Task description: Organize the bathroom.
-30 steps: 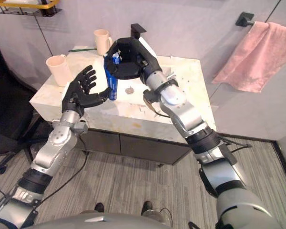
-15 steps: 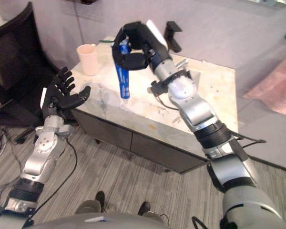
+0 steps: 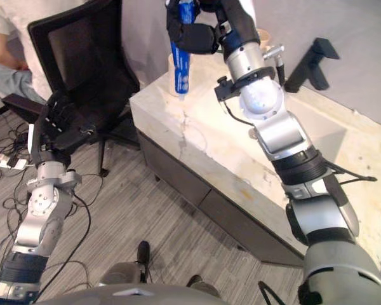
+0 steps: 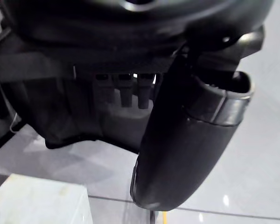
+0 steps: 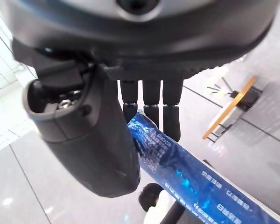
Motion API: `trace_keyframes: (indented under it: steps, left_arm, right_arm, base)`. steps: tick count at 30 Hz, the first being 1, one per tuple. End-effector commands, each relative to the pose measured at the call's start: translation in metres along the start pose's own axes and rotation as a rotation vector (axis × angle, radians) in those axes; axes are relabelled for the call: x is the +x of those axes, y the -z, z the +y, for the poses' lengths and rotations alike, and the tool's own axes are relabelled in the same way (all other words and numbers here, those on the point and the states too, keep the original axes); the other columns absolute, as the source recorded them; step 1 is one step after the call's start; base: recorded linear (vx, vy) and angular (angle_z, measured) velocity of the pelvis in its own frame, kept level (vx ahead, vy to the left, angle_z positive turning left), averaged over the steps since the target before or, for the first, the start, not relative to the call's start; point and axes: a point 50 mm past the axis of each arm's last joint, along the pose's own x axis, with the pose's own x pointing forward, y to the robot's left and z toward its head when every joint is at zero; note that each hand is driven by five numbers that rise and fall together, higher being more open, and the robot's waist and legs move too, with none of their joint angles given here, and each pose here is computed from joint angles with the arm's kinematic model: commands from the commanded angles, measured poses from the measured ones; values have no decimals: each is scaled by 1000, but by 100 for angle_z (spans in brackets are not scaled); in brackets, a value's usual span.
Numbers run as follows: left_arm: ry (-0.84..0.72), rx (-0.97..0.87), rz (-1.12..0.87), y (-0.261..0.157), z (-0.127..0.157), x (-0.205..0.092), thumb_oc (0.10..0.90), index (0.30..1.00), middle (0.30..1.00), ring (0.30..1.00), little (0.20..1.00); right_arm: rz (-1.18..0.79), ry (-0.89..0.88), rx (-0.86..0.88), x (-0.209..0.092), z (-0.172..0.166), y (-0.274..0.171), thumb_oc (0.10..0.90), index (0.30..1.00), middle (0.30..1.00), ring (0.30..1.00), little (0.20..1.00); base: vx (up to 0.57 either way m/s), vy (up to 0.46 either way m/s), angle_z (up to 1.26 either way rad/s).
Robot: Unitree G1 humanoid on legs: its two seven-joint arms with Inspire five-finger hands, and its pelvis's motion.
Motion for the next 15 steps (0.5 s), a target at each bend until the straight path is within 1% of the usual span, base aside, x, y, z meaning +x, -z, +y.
trace_keyframes:
  steps: [1,2,5,7,11,15]
  left_arm:
    - [95,17,-135,-33,0,2,800,900,900,900,900]
    - [118,12,-111,-28,1,0,800,900,900,900,900]
    - [148,16,-100,-25,-2,-2,800,900,900,900,900]
    - [182,30,-87,-22,-4,-4,800,900,900,900,900]
    - [219,23,-46,-12,-9,-4,800,900,900,900,900]
    - [215,20,-38,-6,-15,-9,800,900,900,900,900]
  right_arm:
    - [-394,298,-86,28,-53,-73,400,300,300,300,300]
    - [-408,354,-117,26,-58,-72,400,300,300,300,300]
    - [-416,406,-161,22,-62,-69,400,300,300,300,300]
    - [-407,466,-187,16,-73,-65,400,300,300,300,300]
    - [-412,526,-241,16,-80,-66,400,300,300,300,300]
    - [-427,552,-205,17,-75,-66,400,300,300,300,300]
  base:
    - [134,254,29]
    - [92,176,23]
    - [78,150,46]
    - [100,104,50]
    - [96,-73,60]
    - [168,-79,21]
